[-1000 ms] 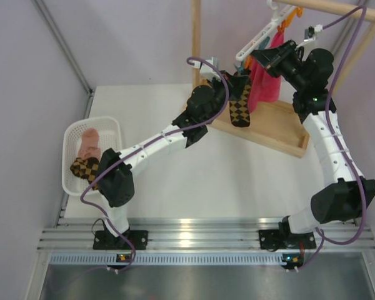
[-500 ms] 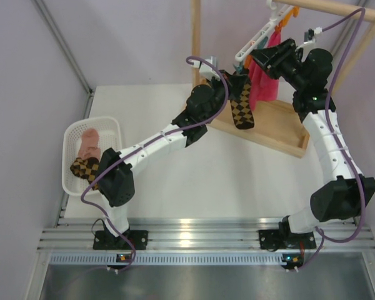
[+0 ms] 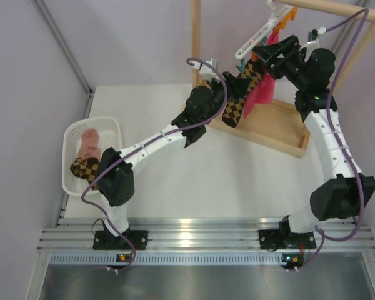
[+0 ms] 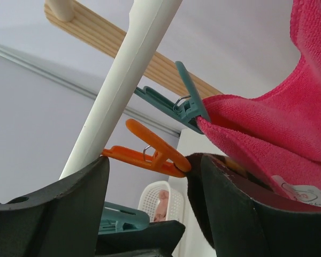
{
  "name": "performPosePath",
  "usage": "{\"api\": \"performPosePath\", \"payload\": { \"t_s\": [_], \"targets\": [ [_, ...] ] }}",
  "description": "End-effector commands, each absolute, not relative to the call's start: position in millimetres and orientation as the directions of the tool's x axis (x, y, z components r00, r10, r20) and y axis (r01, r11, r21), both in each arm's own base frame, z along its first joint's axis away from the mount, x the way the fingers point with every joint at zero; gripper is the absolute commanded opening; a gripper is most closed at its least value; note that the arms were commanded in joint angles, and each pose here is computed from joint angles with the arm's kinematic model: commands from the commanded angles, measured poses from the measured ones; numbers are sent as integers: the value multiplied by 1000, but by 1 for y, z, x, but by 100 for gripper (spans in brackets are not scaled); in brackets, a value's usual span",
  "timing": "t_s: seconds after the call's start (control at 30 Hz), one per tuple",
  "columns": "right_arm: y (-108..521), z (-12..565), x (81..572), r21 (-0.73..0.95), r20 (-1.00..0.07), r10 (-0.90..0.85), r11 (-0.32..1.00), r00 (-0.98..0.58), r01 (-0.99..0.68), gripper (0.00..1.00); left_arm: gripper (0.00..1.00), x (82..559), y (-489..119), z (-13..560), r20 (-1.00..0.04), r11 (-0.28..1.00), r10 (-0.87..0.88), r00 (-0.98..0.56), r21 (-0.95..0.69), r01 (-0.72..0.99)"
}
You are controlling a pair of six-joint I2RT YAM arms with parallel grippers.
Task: Clip the socks to the hanger
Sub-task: Clamp the sock onto the hanger.
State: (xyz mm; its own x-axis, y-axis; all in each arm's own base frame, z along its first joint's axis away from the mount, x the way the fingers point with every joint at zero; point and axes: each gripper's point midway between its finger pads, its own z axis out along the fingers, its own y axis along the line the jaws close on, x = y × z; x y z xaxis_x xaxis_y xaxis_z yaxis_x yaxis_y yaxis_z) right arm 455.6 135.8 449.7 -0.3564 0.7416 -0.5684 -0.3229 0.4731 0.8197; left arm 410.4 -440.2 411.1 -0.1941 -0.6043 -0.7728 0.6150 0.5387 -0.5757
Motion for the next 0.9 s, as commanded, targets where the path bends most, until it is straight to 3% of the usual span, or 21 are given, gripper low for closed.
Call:
{"api": "performPosePath", "payload": {
  "t_s": [0.0, 0.23, 0.53, 0.87],
  "targets": [
    [123, 477, 451, 784, -599, 755, 485, -268, -387, 68, 46, 392, -433, 439, -754, 479, -632, -177, -560, 676],
    [117, 475, 441, 750, -636, 732, 511, -244, -420, 69, 52, 368, -425, 431, -799, 471, -571, -186, -505, 723],
    [117, 484, 413, 566, -791, 594, 619, -147, -544, 68, 60, 352, -403, 445, -881, 538, -472, 22, -268, 800],
    [128, 488, 402, 450, -861, 494, 631, -120, -632, 65, 60, 352, -421, 461, -887, 475, -453, 87, -158, 866]
  ]
}}
